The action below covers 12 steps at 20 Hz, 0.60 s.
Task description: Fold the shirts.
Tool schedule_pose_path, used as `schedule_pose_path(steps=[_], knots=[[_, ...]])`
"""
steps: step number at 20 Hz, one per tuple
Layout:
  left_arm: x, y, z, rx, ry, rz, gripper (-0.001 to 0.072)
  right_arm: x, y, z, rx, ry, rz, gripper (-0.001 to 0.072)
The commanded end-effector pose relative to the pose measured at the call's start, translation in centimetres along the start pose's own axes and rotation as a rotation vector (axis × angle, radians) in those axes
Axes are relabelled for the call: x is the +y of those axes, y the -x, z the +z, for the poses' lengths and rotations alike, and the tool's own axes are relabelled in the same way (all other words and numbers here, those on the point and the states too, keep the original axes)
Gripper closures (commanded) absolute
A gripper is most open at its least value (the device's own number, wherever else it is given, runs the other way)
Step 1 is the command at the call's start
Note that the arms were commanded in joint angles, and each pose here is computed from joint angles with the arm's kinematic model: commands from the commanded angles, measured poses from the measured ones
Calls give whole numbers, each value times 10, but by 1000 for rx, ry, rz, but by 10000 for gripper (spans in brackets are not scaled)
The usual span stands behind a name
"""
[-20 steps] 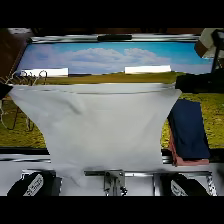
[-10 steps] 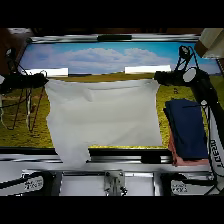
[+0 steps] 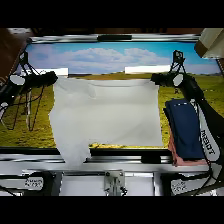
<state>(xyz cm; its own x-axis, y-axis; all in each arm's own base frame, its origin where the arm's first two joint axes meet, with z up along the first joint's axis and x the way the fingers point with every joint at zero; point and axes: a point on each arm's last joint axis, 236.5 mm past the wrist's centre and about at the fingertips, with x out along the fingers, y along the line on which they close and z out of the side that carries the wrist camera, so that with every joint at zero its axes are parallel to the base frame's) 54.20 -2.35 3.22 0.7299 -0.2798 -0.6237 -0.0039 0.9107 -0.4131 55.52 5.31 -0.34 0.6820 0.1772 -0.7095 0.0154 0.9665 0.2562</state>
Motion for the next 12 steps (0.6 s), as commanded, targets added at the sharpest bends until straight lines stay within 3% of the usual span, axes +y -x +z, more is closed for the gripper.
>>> schedule_pose_path(steps=[1, 6, 12], knots=[[-3, 20, -39, 192, -91, -56, 672, 4, 14, -25, 122, 52, 3, 642], [28, 78, -130, 623, -137, -40, 673, -32, 61, -105, 509, 148, -116, 643], [44, 76, -189, 758, -43, 2, 673, -24, 52, -158, 629, 66, -74, 643]])
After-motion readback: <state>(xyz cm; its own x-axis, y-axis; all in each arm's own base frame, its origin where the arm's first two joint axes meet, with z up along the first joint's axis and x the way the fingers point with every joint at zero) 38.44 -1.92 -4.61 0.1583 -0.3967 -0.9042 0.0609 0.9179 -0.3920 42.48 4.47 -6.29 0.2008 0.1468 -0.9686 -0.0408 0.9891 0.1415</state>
